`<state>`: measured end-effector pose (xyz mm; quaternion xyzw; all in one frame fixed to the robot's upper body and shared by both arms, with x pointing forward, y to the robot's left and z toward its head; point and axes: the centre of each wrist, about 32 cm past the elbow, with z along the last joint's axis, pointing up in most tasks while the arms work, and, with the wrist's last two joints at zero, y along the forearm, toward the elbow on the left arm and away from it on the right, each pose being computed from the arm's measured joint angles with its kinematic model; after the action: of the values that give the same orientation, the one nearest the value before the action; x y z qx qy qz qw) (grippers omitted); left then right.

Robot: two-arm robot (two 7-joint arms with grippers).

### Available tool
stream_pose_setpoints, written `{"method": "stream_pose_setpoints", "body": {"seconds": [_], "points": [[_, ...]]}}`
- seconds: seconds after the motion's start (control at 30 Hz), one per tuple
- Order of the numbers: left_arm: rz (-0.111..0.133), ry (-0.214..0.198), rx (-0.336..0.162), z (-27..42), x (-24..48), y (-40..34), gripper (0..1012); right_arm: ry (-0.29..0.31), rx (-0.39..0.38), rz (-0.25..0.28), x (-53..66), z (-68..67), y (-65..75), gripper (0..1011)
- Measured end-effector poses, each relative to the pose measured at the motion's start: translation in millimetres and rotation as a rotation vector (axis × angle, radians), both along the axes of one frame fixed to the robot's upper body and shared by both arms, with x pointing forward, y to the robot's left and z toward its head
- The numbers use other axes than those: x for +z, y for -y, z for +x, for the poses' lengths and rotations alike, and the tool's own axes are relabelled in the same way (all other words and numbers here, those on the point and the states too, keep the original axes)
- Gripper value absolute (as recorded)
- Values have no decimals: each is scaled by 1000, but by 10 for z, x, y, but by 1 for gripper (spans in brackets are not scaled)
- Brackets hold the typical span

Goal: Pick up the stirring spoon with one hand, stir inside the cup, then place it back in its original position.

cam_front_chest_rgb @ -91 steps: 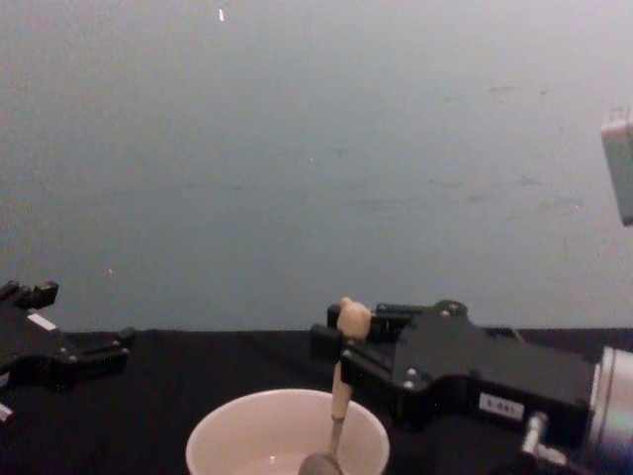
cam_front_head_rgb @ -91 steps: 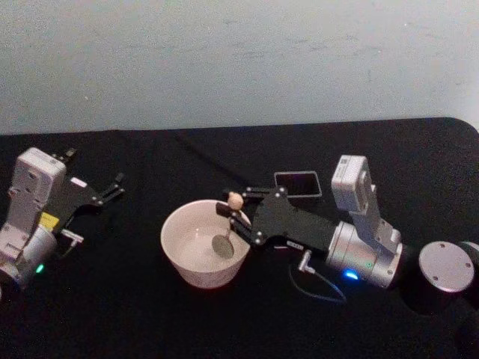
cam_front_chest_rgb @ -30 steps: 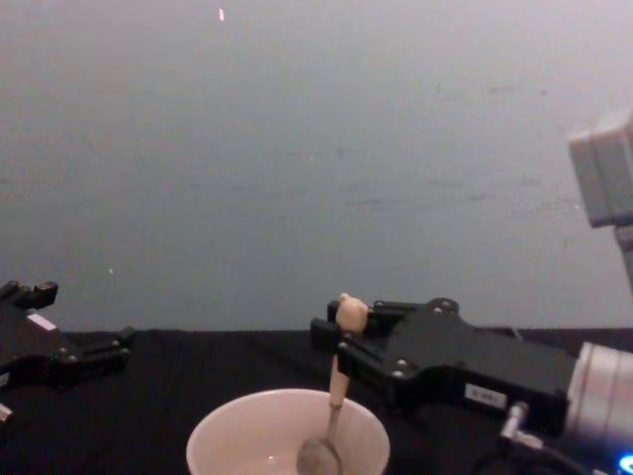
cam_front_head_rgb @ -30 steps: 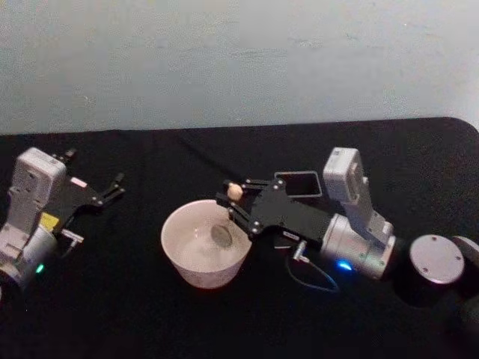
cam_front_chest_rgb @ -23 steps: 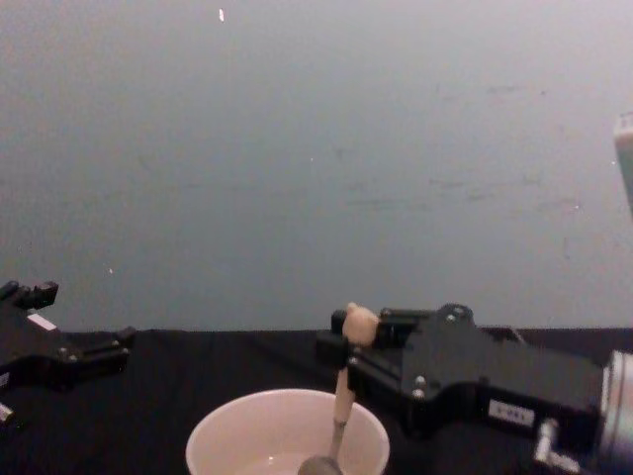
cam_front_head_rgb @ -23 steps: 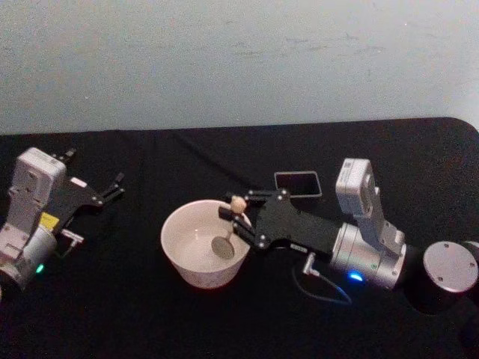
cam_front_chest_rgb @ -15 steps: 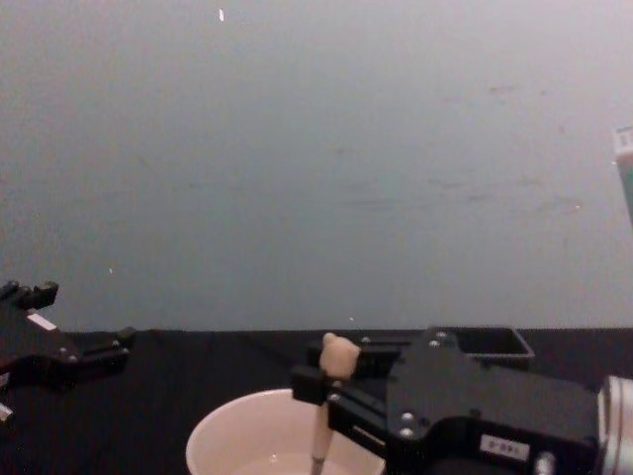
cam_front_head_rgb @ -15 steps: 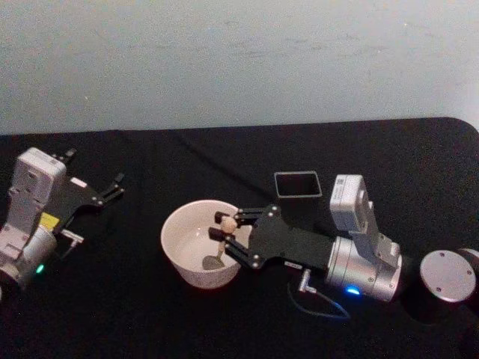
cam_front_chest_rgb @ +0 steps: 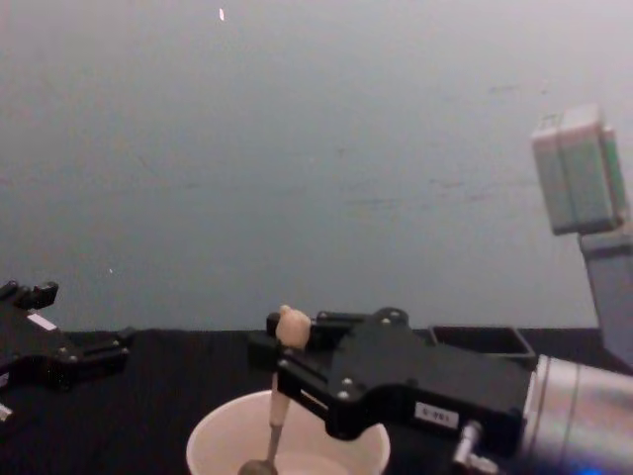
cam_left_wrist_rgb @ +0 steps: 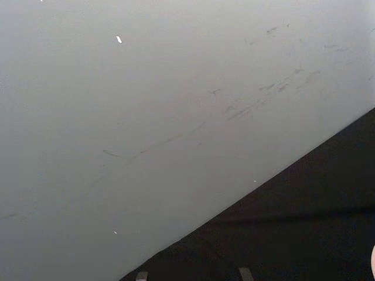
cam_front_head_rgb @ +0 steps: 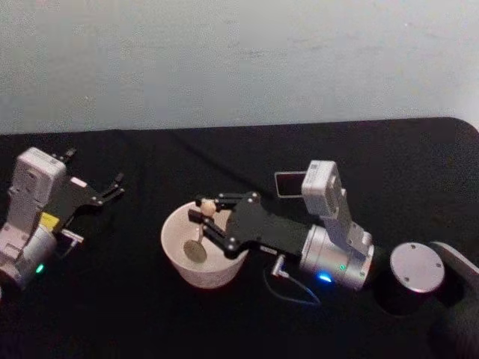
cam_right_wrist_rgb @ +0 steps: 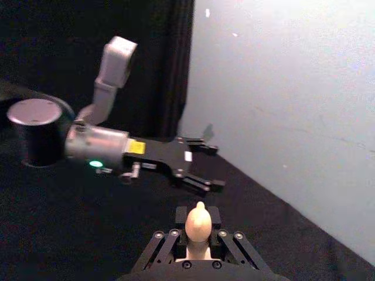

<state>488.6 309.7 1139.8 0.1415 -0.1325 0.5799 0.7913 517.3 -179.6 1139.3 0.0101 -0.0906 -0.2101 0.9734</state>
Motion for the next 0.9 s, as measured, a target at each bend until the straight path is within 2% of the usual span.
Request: {"method": "stream_pose_setpoints", "body": {"seconds": [0.17, 0.33, 0.67, 0.9], "points": [[0, 0, 0, 0, 0, 0, 1001, 2, -52, -5, 1, 94, 16, 202], [0, 0, 0, 0, 0, 0, 1001, 2, -77, -12, -6, 133, 62, 202], [0, 0, 0, 0, 0, 0, 1001, 3, -95, -15, -4, 139, 130, 202], [0, 0, 0, 0, 0, 0, 1001, 6, -111, -28, -5, 108, 259, 202]]}}
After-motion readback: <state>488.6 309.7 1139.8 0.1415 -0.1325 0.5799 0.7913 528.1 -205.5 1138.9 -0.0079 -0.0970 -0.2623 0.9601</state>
